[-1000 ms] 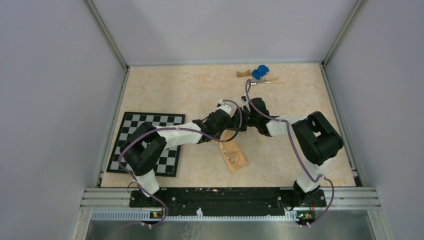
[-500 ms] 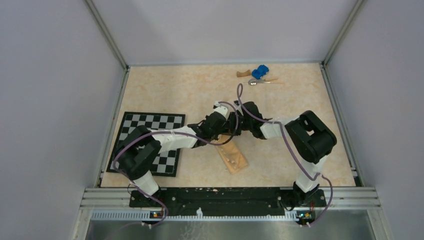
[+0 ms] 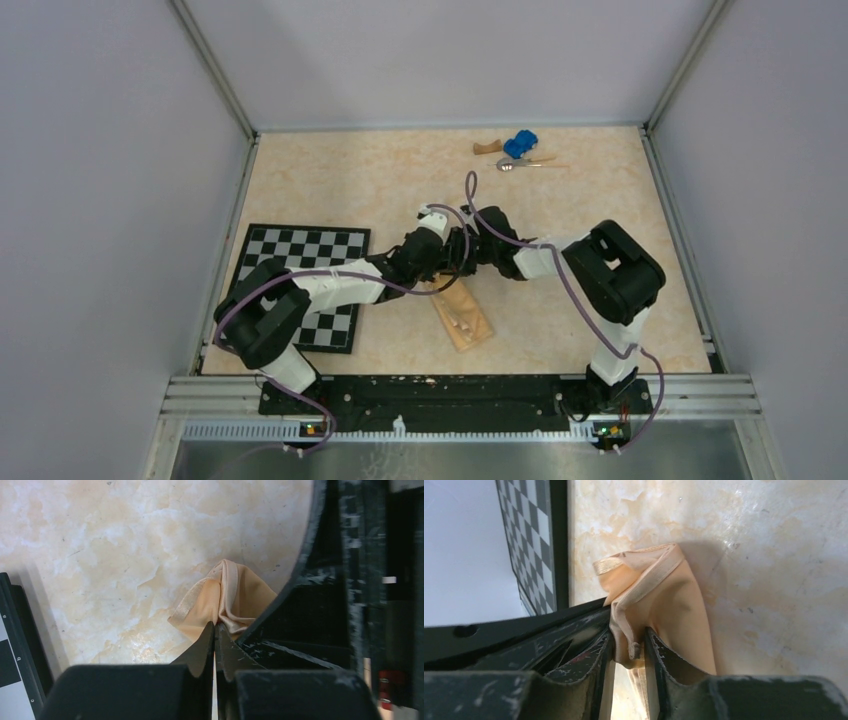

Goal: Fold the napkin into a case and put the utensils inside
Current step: Grasp the top corner of the smaller rectangle folded napkin from the folded napkin.

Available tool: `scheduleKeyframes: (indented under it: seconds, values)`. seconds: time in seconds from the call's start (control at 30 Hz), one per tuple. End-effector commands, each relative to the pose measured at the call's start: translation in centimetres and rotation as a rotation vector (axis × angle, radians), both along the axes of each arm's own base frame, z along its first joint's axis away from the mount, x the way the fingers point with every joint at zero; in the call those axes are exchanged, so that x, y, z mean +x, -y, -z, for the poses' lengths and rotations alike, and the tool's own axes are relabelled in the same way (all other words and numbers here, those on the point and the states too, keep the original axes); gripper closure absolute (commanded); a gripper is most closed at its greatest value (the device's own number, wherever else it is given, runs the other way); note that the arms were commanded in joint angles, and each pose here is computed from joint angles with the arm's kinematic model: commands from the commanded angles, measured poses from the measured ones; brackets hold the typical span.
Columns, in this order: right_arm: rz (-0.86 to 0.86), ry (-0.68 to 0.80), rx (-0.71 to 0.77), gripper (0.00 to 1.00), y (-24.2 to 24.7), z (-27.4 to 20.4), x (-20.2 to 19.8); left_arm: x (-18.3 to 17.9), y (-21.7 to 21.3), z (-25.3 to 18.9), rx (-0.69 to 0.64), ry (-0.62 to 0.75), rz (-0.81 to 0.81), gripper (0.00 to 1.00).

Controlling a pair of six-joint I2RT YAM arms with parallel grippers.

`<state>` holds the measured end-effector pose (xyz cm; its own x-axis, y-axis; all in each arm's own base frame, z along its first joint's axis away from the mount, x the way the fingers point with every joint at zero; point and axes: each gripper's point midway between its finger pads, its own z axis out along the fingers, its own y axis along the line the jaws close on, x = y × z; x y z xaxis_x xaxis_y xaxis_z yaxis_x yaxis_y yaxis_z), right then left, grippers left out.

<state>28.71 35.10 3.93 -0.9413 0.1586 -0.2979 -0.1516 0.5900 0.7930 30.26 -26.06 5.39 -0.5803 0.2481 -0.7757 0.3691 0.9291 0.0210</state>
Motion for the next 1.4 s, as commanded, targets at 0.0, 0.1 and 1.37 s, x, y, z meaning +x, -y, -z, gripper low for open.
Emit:
scheduleKeyframes:
  seconds: [0.0, 0.1, 1.37]
  values:
    - [-0.04, 0.109, 0.066, 0.71, 0.3, -4.4, 0.3, 0.4, 1.4, -2.6, -0.114, 0.051, 0.006, 0.99]
    - [-0.052, 0.119, 0.052, 0.67, 0.8, -4.3, -0.1, 0.3, 1.4, -2.5, -0.116, 0.045, 0.007, 0.99]
    - [-0.047, 0.138, 0.011, 1.0, 0.6, -4.8, 0.9, -0.2, 1.9, -2.8, -0.15, 0.029, 0.031, 1.0]
